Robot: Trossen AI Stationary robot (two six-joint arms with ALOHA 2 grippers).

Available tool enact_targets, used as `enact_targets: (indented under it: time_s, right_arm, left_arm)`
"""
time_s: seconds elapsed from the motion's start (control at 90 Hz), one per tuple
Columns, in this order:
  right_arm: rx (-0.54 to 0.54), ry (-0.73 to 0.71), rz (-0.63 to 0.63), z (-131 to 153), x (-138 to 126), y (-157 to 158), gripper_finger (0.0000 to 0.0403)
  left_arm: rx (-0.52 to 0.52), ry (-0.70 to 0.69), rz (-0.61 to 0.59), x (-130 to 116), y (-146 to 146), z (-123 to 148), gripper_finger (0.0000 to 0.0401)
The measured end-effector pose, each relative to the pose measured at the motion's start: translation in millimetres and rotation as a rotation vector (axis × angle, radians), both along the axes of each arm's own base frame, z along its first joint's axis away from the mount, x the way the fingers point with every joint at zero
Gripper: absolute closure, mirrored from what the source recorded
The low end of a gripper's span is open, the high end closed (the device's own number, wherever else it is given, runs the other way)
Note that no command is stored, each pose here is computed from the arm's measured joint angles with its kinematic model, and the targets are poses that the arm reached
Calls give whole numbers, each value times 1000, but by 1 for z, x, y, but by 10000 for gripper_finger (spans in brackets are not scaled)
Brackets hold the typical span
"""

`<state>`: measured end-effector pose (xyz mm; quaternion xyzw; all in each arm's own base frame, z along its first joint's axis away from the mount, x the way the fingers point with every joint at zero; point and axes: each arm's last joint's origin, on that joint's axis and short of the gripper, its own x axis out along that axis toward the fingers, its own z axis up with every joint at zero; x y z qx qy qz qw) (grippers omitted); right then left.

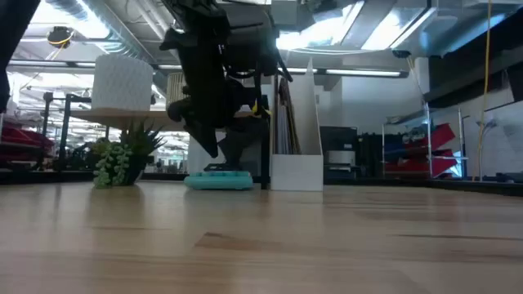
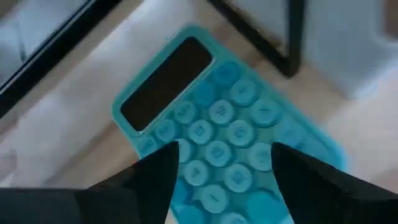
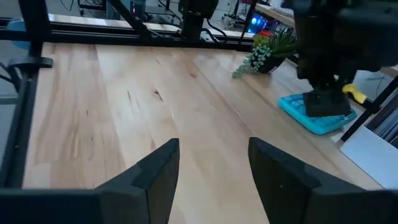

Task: Stock shelves
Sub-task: Remove the blue calculator from under the shelf

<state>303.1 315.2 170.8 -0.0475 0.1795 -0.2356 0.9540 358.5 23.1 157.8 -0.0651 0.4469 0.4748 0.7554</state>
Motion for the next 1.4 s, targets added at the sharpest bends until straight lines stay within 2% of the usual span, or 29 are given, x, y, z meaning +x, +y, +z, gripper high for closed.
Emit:
enact_targets:
  time_s: [0.2, 0.344, 0.711, 0.867, 1.011, 1.122, 1.211, 1.322, 1.4]
  right_arm:
    - [15, -10, -6, 0, 1, 0, 226]
    - [25, -12, -7, 0, 1, 0, 226]
    - [35, -13, -4, 0, 1, 0, 226]
    - [42, -27, -9, 1, 2, 1, 226]
    - [122, -42, -39, 0, 8, -5, 226]
    - [236, 18, -53, -3, 24, -20, 226]
    - [271, 80, -54, -5, 39, -35, 226]
    - [238, 241, 6, -6, 60, -62, 226]
    - [274, 350, 75, -2, 78, -89, 226]
  left_arm:
    - [-98, 16, -21, 6, 13, -13, 164]
    - [-164, 31, -78, 6, -6, -14, 164]
    - [-367, 104, -326, -24, -122, 1, 165]
    - [-484, -3, -460, -44, -181, 19, 165]
    - [-508, -137, -554, -66, -218, 46, 165]
    - [-529, -193, -563, -87, -237, 60, 165]
    - [-542, -220, -605, -106, -256, 67, 165]
    - [-495, -241, -606, -122, -275, 58, 164]
    - [-449, -291, -558, -129, -283, 48, 164]
